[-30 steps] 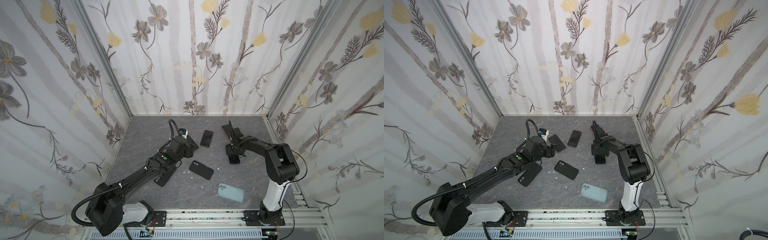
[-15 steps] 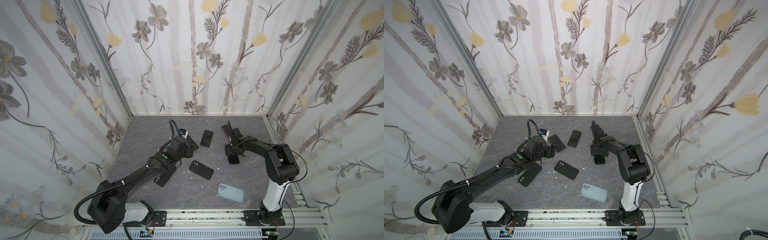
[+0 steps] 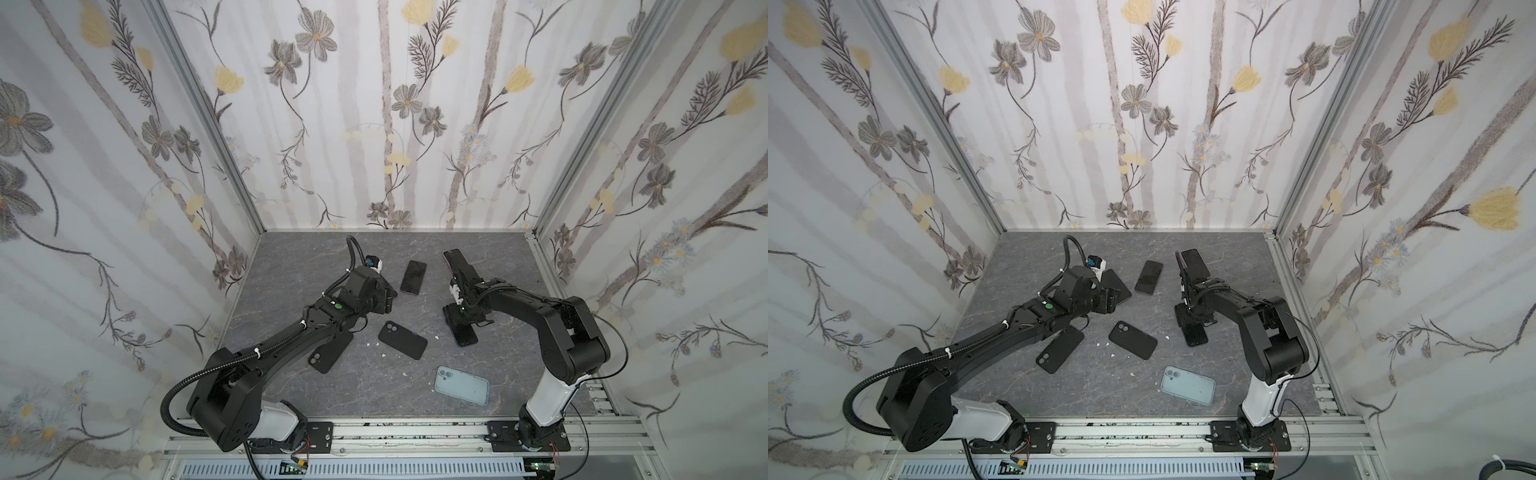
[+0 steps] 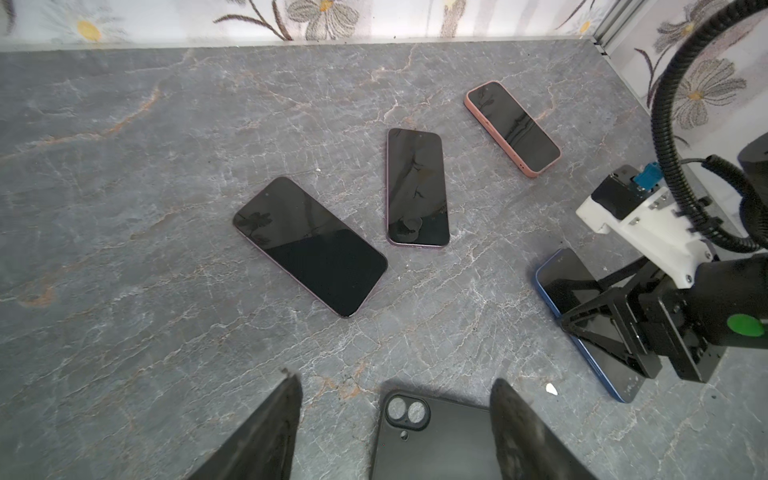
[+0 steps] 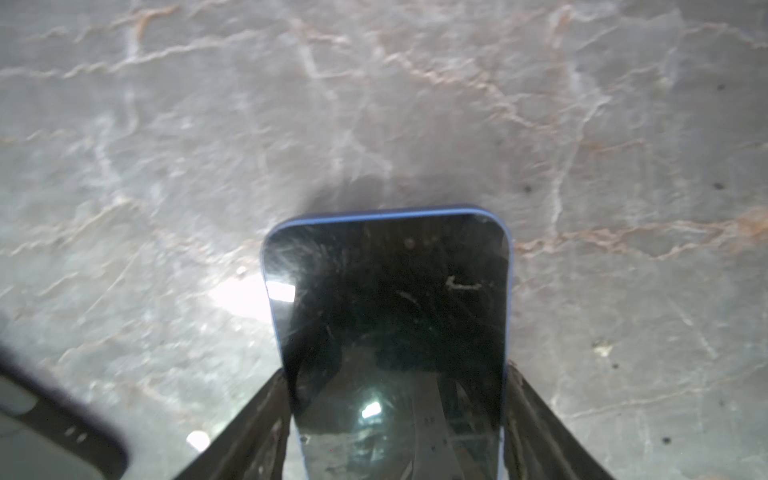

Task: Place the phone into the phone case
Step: 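Grip the blue-edged black phone's end with the right gripper and lift it, then carry the phone toward the left gripper and grasp its edge with the left gripper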

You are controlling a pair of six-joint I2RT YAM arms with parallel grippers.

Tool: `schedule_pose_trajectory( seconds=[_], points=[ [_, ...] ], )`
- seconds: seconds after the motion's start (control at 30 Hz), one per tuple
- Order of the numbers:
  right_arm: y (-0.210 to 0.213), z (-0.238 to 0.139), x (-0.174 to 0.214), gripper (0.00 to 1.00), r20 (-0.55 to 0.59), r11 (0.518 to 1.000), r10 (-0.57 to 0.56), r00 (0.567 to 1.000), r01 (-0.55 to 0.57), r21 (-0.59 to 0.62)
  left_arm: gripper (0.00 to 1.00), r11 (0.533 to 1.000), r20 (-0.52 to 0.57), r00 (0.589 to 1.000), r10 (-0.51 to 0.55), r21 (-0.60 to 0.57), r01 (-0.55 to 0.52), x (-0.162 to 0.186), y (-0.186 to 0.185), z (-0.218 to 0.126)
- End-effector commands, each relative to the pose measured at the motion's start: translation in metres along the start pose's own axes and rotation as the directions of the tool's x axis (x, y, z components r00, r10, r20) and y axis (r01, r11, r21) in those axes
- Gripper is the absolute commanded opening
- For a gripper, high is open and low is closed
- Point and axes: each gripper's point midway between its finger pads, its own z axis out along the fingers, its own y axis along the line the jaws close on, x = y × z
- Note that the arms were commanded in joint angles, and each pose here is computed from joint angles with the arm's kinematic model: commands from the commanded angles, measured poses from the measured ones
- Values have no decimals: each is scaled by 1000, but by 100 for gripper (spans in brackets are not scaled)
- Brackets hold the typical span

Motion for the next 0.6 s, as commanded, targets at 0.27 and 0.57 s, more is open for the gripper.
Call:
schedule_pose_trajectory(
  seconds=[0.27, 0.57],
  points=[
    [34, -50, -11, 54, 127, 989, -106, 986, 118, -85, 73, 973, -130, 987, -90, 201, 115, 6, -38, 11],
    [69, -90, -19, 53, 237, 960, -187, 953, 229, -163, 69, 894, -264, 954, -146, 379, 241, 7, -79, 22]
  ],
)
